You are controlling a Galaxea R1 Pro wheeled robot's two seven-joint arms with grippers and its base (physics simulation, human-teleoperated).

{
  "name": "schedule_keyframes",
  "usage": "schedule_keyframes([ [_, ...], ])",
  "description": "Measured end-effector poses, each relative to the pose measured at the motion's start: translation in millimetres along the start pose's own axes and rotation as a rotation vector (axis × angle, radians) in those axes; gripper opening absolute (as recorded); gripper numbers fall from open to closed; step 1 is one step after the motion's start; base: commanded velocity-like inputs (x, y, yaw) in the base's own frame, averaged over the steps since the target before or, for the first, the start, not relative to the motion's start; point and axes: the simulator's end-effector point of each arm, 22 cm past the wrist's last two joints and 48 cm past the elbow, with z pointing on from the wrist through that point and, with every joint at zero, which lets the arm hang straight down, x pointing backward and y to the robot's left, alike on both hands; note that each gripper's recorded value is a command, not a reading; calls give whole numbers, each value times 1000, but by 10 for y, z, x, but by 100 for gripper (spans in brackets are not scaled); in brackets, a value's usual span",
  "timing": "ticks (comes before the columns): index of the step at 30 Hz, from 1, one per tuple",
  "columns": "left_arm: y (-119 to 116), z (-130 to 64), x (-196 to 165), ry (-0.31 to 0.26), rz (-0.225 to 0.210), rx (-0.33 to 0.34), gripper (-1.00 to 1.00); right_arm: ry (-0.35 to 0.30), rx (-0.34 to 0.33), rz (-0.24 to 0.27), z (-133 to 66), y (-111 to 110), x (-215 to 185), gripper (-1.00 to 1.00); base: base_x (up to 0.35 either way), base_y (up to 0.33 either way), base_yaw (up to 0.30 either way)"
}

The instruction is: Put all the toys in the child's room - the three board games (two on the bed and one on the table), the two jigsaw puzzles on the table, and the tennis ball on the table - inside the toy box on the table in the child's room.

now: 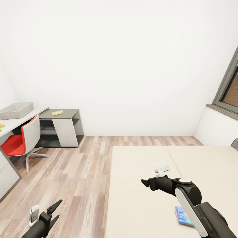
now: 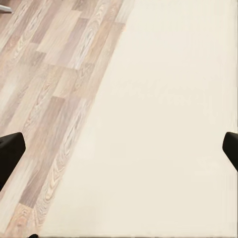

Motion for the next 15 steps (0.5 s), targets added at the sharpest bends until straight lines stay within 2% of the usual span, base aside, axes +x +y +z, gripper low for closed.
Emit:
schedule_keyframes([
  [15, 3, -7, 3, 0, 0, 0, 100, 5, 1, 3, 18, -8, 5, 100, 0, -272, 0],
])
